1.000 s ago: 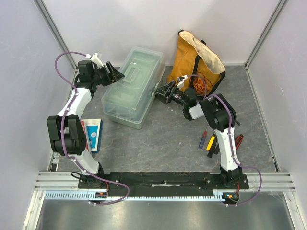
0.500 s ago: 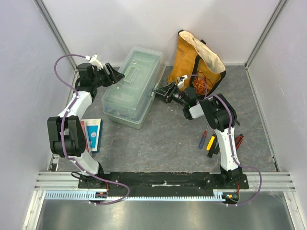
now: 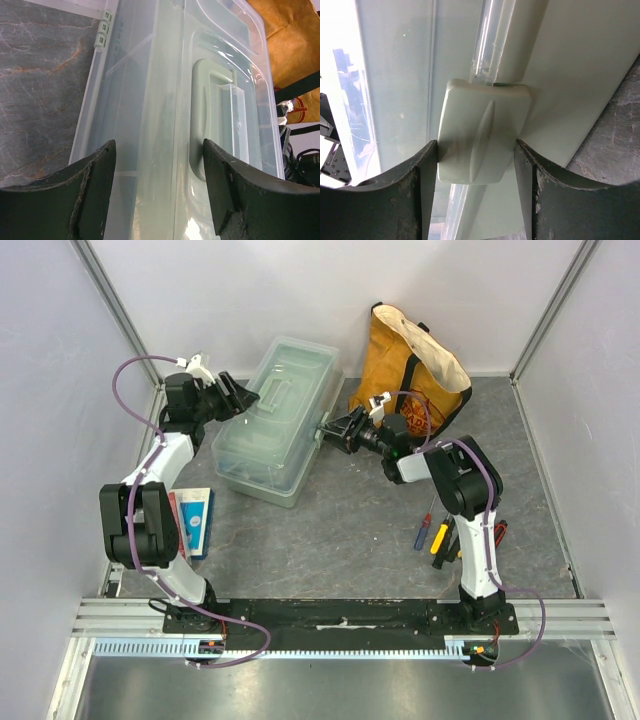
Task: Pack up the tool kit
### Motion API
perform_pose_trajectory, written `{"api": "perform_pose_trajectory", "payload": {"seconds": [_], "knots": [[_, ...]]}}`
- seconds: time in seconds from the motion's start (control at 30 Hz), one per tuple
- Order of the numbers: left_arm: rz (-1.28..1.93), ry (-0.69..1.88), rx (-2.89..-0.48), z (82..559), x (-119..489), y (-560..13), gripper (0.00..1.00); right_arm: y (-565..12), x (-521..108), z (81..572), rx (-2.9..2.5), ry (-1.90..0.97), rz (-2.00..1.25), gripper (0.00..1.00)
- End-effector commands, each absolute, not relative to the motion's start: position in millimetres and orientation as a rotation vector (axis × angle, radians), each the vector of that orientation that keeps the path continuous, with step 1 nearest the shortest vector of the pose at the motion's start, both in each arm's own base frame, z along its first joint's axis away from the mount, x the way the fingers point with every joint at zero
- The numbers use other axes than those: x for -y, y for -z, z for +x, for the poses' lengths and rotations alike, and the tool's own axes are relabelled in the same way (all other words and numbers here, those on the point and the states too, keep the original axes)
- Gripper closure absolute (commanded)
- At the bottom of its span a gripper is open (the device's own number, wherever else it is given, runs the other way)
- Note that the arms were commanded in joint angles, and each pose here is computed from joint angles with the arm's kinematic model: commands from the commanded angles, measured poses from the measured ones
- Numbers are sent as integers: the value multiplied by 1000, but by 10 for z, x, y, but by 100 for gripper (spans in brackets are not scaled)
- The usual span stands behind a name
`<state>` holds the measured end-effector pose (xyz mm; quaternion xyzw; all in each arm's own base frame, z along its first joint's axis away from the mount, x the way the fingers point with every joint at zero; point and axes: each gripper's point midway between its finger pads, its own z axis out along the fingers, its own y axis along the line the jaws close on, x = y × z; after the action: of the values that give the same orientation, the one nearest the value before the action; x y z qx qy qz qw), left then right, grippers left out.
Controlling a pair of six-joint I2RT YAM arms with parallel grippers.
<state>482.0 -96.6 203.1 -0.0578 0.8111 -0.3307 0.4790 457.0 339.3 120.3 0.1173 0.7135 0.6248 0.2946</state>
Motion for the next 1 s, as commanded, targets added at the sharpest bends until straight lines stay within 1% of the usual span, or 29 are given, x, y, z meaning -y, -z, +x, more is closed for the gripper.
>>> {"api": "perform_pose_trajectory", "payload": {"seconds": [0.0, 0.17, 0.2, 0.23, 0.3, 0.33, 0.37, 0.43, 0.47, 0.73, 0.8, 0.83, 0.9, 0.93, 0.97], "knots": [[-154, 1191, -2569, 3558, 1952, -875, 28, -1569, -3760, 4559, -1836, -1602, 216, 62], [-169, 1163, -2578, 3559, 1926, -843, 28, -1513, -3748, 4596, -1882, -1545, 219, 62], [-173, 1153, -2581, 3567, 1918, -840, 28, -1472, -3749, 4594, -1900, -1536, 221, 60], [-173, 1140, -2583, 3575, 1907, -829, 28, -1442, -3742, 4588, -1909, -1531, 225, 52], [-164, 1143, -2580, 3577, 1916, -857, 28, -1316, -3732, 4548, -1936, -1536, 233, 33], [-161, 1159, -2576, 3581, 1926, -879, 28, -1267, -3737, 4514, -1938, -1559, 225, 21], [-152, 1176, -2571, 3578, 1947, -903, 28, -1245, -3745, 4474, -1927, -1588, 217, 13], [-143, 1213, -2565, 3564, 1979, -948, 28, -1241, -3752, 4416, -1873, -1659, 214, 4], [-138, 1231, -2558, 3563, 1990, -977, 28, -1247, -3750, 4407, -1861, -1686, 216, 2], [-106, 1370, -2538, 3465, 2121, -1085, 27, -1649, -3867, 4379, -1654, -1886, 123, 2], [-92, 1395, -2537, 3444, 2158, -1086, 27, -1772, -3894, 4349, -1597, -1938, 100, 5], [-75, 1419, -2536, 3421, 2200, -1090, 27, -1804, -3937, 4332, -1589, -1969, 84, 16], [-55, 1442, -2538, 3391, 2244, -1090, 27, -1834, -4033, 4290, -1608, -1996, 31, 31], [-45, 1451, -2542, 3370, 2273, -1080, 28, -1852, -4070, 4275, -1617, -1995, 8, 35], [-34, 1459, -2545, 3357, 2293, -1074, 28, -1854, -4089, 4256, -1622, -1990, -1, 37]]}}
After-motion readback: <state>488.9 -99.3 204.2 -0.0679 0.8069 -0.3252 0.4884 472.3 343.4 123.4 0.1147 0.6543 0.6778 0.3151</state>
